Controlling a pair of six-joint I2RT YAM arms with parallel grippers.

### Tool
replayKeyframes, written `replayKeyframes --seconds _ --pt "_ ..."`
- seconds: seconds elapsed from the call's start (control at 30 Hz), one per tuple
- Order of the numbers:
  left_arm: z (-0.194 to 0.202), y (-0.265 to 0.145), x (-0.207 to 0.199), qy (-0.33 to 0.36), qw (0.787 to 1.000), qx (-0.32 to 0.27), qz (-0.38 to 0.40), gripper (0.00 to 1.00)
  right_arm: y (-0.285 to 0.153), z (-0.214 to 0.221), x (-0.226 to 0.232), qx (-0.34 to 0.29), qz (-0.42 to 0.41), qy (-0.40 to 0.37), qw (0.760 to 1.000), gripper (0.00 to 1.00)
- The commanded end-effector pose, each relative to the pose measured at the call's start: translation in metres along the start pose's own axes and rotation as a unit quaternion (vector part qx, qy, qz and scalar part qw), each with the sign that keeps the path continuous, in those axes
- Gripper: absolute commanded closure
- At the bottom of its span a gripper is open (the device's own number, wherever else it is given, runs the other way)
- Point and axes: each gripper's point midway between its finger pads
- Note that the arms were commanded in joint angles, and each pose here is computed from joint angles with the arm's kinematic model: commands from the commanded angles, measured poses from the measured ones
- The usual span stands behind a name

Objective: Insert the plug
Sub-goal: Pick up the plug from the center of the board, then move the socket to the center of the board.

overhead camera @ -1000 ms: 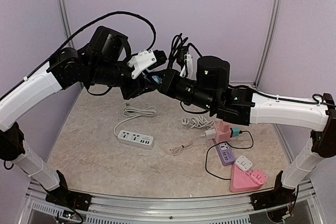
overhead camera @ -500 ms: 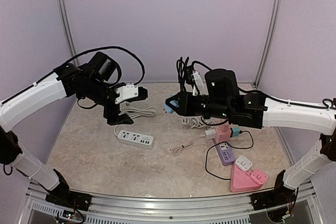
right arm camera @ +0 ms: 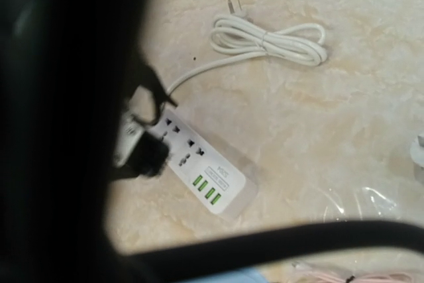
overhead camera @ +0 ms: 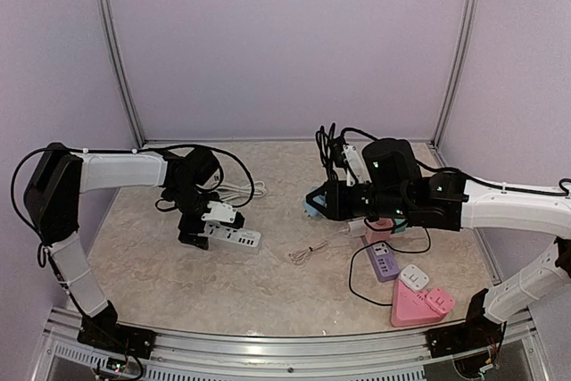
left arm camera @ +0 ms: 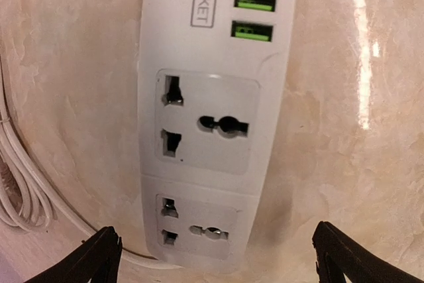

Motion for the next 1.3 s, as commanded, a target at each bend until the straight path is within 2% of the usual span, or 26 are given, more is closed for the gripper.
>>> replayKeyframes --seconds 0.0,0.1,0.17,0.27,0.47,0.67,0.9,1.0,1.07,1.13,1.27 --pt "-0.016 0.001 0.029 0.012 0.999 -0.033 -0.041 0.01 -0.007 -0.002 0.004 -0.003 -0.014 -0.022 1.000 1.00" --pt "-0.021 0.011 0.034 0.010 0.999 -0.033 -0.033 0.02 -0.007 -0.001 0.003 -0.003 -0.013 -0.034 0.999 1.00" --pt "-0.022 0.020 0.034 0.004 1.000 -0.023 -0.021 0.05 -0.007 -0.001 0.002 -0.002 -0.008 -0.042 0.999 1.00" --pt "-0.025 0.033 0.021 -0.002 1.000 -0.014 0.010 0.15 -0.008 0.000 0.001 0.000 -0.006 -0.050 0.999 1.00" --pt "-0.044 0.042 -0.031 0.003 0.998 -0.019 0.059 0.45 -0.021 0.001 -0.005 -0.002 0.004 -0.060 0.998 1.00" --pt "-0.083 0.035 -0.081 -0.005 0.997 -0.035 0.073 0.51 -0.035 0.002 -0.010 -0.004 0.014 -0.078 0.997 1.00" --pt "-0.116 0.032 -0.077 -0.113 0.991 -0.028 0.066 0.49 -0.045 0.000 -0.013 -0.002 0.025 -0.100 0.995 1.00" --pt "-0.114 0.042 -0.081 -0.123 0.991 -0.014 0.055 0.45 -0.048 0.000 -0.015 -0.003 0.028 -0.101 0.994 1.00" --pt "-0.111 0.047 -0.092 -0.108 0.992 -0.002 0.059 0.37 -0.050 -0.002 -0.015 -0.006 0.030 -0.103 0.994 1.00" --pt "-0.107 0.048 -0.101 -0.086 0.994 0.003 0.063 0.24 -0.050 -0.002 -0.016 -0.007 0.031 -0.107 0.994 1.00" --pt "-0.110 0.015 -0.100 -0.059 0.996 -0.019 0.062 0.02 -0.048 -0.006 -0.008 -0.011 0.012 -0.136 0.991 1.00"
Point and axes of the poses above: each gripper's point midway between its finger pads, its own y axis out along the fingers, its own x axis along the line the jaws close on, z = x × y, and after that the axes turned 11 degrees about -y, right-handed
